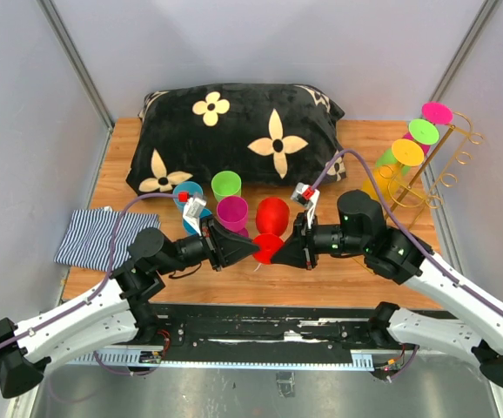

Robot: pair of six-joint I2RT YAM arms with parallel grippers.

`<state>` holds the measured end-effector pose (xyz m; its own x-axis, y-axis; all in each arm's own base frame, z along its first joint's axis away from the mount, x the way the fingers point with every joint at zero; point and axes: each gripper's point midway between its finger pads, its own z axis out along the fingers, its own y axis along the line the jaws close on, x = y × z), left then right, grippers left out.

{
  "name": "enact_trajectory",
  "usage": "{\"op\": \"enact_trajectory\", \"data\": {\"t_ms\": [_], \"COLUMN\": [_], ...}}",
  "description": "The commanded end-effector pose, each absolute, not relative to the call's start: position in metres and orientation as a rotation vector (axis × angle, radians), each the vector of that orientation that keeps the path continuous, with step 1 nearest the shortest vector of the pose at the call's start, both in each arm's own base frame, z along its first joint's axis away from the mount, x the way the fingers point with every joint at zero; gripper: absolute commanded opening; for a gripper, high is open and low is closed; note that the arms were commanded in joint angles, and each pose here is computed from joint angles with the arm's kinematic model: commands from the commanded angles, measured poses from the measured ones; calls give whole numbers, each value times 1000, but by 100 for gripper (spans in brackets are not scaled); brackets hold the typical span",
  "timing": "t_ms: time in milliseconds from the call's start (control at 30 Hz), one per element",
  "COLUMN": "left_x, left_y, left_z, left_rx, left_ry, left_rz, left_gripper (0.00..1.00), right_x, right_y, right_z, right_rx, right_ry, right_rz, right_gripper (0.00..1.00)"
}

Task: Take the wine glass off the wine glass rack
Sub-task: Place the wine glass at the center of the board.

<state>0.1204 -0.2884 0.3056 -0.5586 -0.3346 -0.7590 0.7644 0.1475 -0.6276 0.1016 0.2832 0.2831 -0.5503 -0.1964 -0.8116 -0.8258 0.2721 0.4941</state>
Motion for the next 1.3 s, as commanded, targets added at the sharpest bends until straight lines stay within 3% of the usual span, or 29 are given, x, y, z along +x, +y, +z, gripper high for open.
{"op": "enact_trajectory", "data": {"t_ms": [0, 67, 367, 533, 767, 1167, 1267], "left_x": [118, 124, 129, 131, 135, 120, 112], "left_y": [-285, -281, -233, -216, -219, -265, -277], "left_z": [324, 321, 344, 349, 345, 325, 321], "left_rx": [457, 428, 298, 272, 264, 499, 601], "left_ry": [1491, 1525, 1502, 1544, 1559, 1643, 1672], "left_rz": [-1543, -1498, -1327, -1236, -1229, -1351, -1391], "left_gripper": [16, 43, 98, 100, 100, 99, 90], "right_x": [106, 104, 93, 65, 48, 61, 64], "right_y": [288, 288, 278, 274, 271, 268, 265], "right_z": [293, 291, 251, 216, 179, 171, 175], "right_rx": [-914, -943, -1187, -1553, -1826, -1831, -1801], "right_ry": [1846, 1786, 1537, 1217, 825, 740, 739], "right_rz": [1254, 1236, 985, 812, 547, 344, 338], "right_gripper": [1, 1, 1, 1, 1, 1, 1]}}
